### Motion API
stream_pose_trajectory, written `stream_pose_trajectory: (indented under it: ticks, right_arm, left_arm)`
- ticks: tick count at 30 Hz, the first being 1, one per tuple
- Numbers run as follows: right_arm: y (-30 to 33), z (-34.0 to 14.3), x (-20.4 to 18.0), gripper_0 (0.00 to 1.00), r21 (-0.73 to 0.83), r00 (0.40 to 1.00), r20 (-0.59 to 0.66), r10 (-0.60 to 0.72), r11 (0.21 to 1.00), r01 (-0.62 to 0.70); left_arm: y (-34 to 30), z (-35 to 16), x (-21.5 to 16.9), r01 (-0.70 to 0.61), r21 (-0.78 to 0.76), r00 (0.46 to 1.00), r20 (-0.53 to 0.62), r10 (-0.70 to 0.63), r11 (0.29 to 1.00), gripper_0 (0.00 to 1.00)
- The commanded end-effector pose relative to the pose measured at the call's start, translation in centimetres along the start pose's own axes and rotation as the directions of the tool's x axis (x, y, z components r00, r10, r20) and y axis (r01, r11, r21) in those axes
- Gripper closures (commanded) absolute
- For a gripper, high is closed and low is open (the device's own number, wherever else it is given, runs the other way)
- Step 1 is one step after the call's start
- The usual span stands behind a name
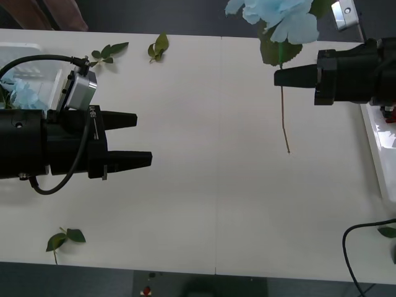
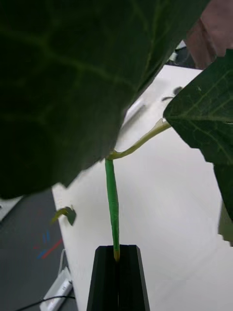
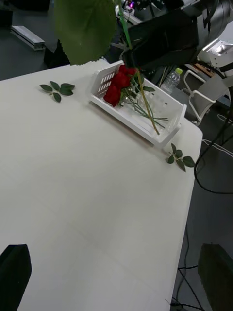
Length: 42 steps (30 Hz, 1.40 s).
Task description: Put the red flowers into the right box and the blue flowers into the left box
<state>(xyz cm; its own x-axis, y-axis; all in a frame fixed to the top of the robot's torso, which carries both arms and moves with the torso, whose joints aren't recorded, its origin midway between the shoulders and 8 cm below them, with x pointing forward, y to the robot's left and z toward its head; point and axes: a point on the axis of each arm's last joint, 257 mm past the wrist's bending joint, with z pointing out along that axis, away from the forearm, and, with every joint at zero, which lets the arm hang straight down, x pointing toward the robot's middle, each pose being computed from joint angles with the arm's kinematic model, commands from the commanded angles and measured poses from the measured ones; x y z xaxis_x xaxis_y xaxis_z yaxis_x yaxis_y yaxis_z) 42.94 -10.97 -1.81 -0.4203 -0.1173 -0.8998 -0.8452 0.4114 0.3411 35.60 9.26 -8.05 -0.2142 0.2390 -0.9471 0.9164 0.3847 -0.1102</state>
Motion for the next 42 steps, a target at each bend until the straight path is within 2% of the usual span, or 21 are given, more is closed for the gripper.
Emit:
stream_pose_trajectory:
  ticks: [1, 13, 17, 25, 41, 42]
  right_arm:
    - [4.1, 1.9, -3.3, 1.0, -0.107, 0.997, 0.055, 0.052, 0.993, -0.046]
    - [8.2, 5.3, -5.9, 1.0, -0.225, 0.98, 0.049, 0.193, 0.958, -0.177]
    - [8.8, 5.5, -6.0, 1.0, -0.246, 0.966, 0.028, 0.255, 0.939, -0.241]
    - [8.6, 5.5, -5.9, 1.0, -0.239, 0.968, 0.031, 0.247, 0.943, -0.233]
    - [8.6, 5.5, -5.9, 1.0, -0.239, 0.968, 0.031, 0.247, 0.943, -0.233]
    - [8.6, 5.5, -5.9, 1.0, -0.239, 0.968, 0.031, 0.247, 0.943, -0.233]
  left_arm:
    - [-1.7, -0.3, -1.5, 0.053, 0.053, 0.996, 0.065, -0.057, 0.997, 0.0]
    - [-4.1, 1.3, -4.7, 0.177, 0.164, 0.973, 0.119, -0.198, 0.97, 0.0]
    - [-4.4, 3.4, -6.5, 0.214, 0.185, 0.951, 0.186, -0.248, 0.959, 0.0]
    - [-4.2, 6.7, -8.0, 0.271, 0.241, 0.917, 0.229, -0.326, 0.932, 0.0]
    - [-4.4, 11.8, -9.0, 0.325, 0.308, 0.889, 0.223, -0.4, 0.894, 0.0]
    - [-4.7, 12.1, -8.9, 0.328, 0.312, 0.889, 0.218, -0.403, 0.892, 0.11]
